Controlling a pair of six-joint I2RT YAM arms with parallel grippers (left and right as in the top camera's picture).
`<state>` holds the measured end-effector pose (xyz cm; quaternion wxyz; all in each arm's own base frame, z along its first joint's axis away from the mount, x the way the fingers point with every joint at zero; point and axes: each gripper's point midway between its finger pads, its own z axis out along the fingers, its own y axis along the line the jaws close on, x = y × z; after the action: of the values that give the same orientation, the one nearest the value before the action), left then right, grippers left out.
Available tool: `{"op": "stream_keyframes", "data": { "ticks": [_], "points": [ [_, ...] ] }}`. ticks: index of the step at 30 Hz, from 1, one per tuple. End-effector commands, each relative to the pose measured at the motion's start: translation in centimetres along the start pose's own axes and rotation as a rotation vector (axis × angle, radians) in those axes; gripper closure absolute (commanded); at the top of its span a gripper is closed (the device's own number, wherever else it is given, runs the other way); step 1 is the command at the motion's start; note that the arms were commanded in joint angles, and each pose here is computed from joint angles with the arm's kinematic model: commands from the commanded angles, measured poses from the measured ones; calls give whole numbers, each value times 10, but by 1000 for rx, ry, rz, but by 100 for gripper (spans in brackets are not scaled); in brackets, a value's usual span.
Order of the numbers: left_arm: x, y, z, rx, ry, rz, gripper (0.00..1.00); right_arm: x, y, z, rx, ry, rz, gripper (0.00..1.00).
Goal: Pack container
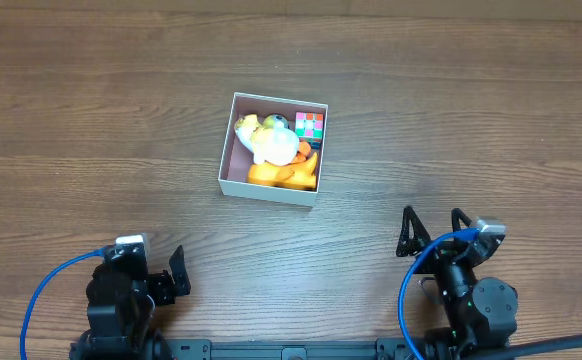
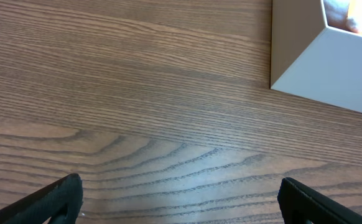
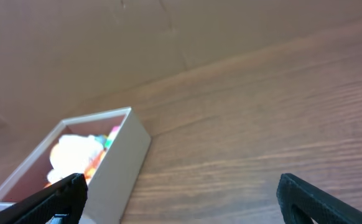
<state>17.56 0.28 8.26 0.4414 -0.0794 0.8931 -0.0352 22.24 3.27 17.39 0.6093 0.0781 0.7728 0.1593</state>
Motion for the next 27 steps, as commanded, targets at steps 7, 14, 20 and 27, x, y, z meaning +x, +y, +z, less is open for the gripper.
{"op": "stream_keyframes", "data": {
  "ticks": [7,14,20,27],
  "points": [
    [-1,1,0,-6,-8,19,0,34,-11,5,23,97,-16,0],
    [-1,1,0,-6,-9,19,0,52,-18,4,50,163,-14,0],
    [-1,1,0,-6,-9,19,0,80,-24,-4,73,291,-6,0],
    [-1,1,0,-6,-9,19,0,80,-24,-4,74,290,-9,0]
  ]
}}
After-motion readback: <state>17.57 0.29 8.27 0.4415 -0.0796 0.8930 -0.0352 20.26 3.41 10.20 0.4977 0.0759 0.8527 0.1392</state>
